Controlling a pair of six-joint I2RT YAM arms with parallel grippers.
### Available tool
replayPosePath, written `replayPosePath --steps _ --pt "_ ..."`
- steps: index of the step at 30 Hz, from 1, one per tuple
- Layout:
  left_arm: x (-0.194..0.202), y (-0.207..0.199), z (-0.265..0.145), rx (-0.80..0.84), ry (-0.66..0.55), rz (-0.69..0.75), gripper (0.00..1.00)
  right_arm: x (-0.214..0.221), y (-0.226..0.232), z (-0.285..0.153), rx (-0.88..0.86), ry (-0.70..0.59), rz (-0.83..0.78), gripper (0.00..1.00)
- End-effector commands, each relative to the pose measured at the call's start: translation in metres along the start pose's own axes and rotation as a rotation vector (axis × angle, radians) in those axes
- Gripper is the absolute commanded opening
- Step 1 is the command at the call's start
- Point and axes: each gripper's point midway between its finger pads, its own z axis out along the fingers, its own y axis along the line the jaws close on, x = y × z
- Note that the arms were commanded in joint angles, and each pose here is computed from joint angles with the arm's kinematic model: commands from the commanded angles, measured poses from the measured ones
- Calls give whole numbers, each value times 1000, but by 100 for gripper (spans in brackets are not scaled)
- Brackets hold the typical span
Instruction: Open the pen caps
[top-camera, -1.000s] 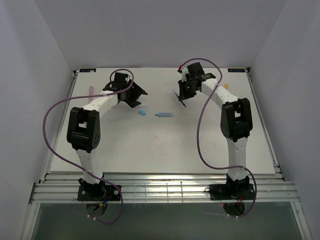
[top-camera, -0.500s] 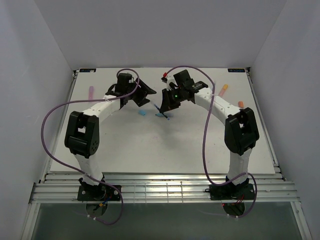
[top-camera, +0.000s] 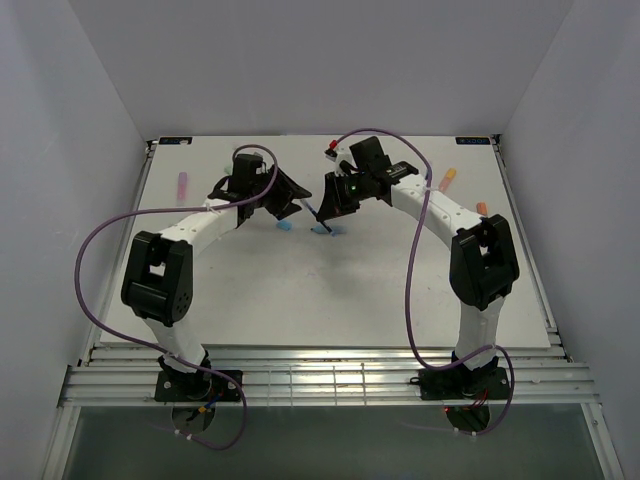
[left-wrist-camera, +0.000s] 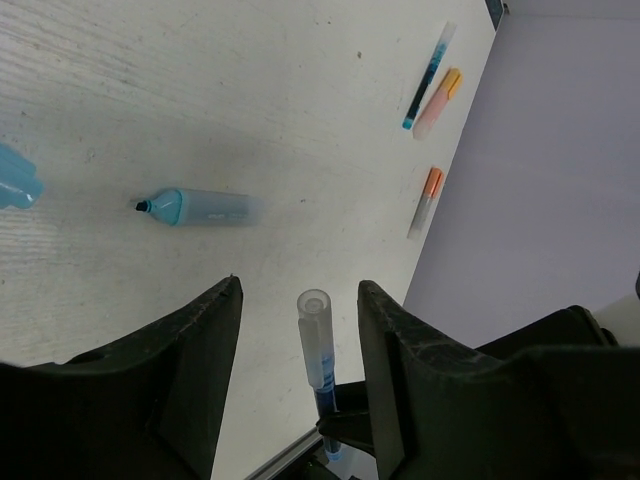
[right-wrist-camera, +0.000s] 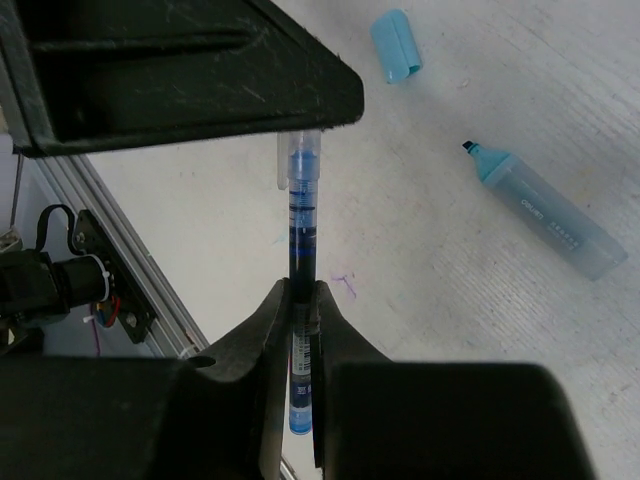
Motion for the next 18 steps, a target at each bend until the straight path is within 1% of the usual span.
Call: replayPosePath --steps 1,4,5,7,8,11,12,14,15,18 --pt "3 -32 -13 77 -11 50 59 -15 11 2 -59 -42 -5 8" --pt "6 -32 -12 77 -2 51 53 -16 13 2 -66 -45 -3 8" --pt "7 -32 -12 76 0 52 49 -16 13 2 -69 -46 -2 8" --pt "8 -31 -12 74 3 51 44 -17 13 3 -69 -48 -5 8" --pt "8 -30 -11 69 4 49 38 -16 12 4 -67 -45 -1 8" --pt "8 -27 -13 54 1 45 34 -16 11 7 -73 -39 6 8" --pt "9 -26 -13 48 5 46 29 -16 11 8 -74 -37 7 8" --pt "8 -27 -12 42 7 56 24 -16 10 8 -80 -34 0 8" --pt "8 -29 -13 44 8 62 20 -15 10 9 -80 -31 0 8" --pt "6 -26 -13 22 4 70 17 -13 8 9 -78 -27 -1 8"
